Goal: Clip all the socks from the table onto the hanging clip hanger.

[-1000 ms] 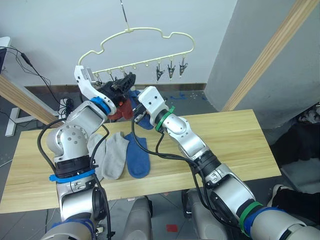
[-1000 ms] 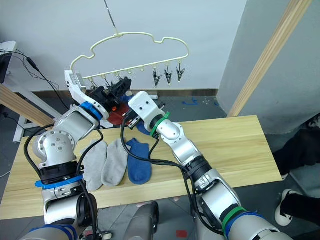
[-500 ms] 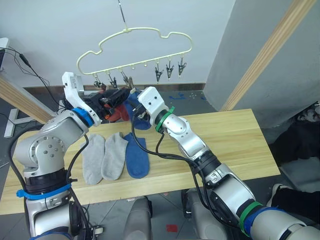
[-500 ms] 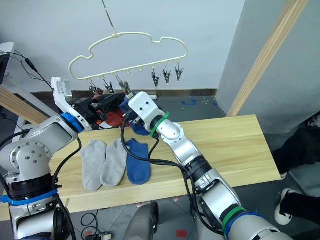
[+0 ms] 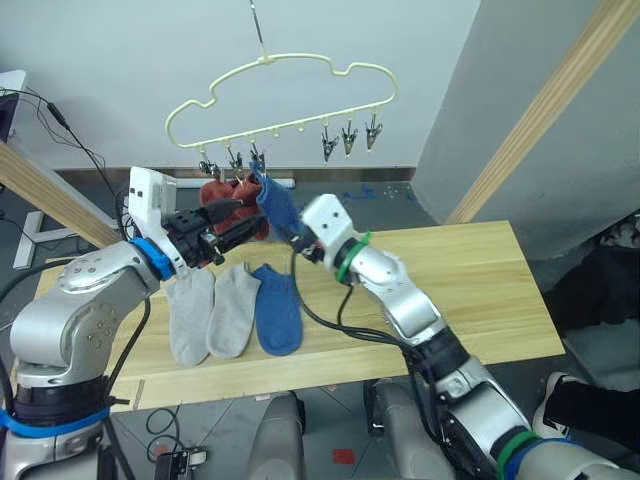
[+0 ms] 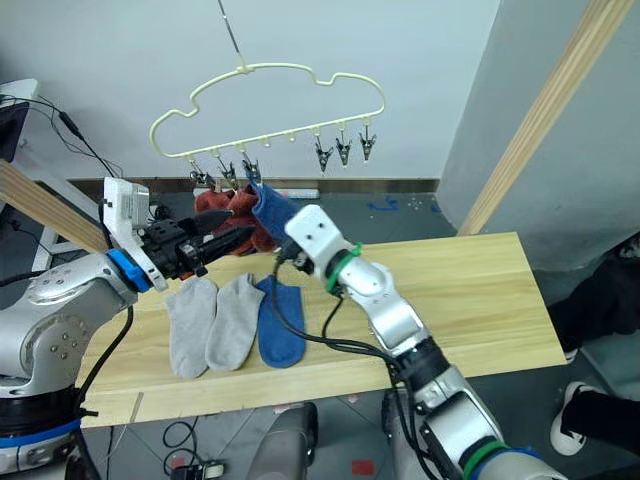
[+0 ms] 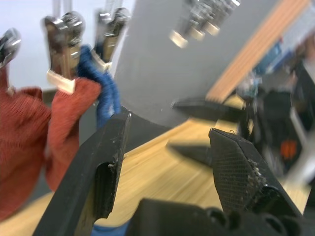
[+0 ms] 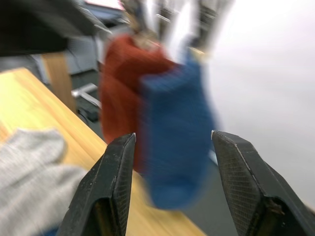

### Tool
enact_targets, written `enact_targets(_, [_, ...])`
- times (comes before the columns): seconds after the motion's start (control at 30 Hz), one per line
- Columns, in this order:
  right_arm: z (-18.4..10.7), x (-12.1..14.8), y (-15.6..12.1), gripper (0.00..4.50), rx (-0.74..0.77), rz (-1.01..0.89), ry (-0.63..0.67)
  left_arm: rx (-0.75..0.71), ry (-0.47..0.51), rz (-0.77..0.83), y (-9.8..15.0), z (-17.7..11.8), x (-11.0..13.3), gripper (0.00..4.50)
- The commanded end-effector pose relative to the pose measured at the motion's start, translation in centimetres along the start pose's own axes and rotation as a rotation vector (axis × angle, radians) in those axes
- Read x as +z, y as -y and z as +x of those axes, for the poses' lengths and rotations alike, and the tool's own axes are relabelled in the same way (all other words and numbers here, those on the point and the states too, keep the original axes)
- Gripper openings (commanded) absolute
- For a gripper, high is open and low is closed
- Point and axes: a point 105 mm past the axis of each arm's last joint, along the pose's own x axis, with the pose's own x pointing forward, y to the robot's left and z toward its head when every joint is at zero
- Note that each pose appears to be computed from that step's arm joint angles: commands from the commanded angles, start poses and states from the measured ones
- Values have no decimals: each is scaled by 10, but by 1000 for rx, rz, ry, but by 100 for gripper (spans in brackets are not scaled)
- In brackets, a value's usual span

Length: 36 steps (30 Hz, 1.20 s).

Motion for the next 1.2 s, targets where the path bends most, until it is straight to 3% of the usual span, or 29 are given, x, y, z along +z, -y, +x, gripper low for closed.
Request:
enact_targets(0.03, [-11, 32, 14, 254, -46, 54, 77, -64, 57, 122, 8, -1, 18, 289])
enact_targets(0.23, [-6, 55, 35, 254, -105, 127, 93, -120, 90, 139, 11, 4, 29, 289])
enact_targets(0.6, [20, 63, 53, 254, -184, 221, 48, -136, 128, 122, 8, 17, 41, 289])
enact_targets(0.83, [25, 63, 54, 254, -191, 232, 20, -142, 132, 119, 10, 20, 40, 289])
enact_targets(1.2, [32, 76, 49, 254, -163, 217, 77, -136, 154, 107, 10, 24, 43, 289])
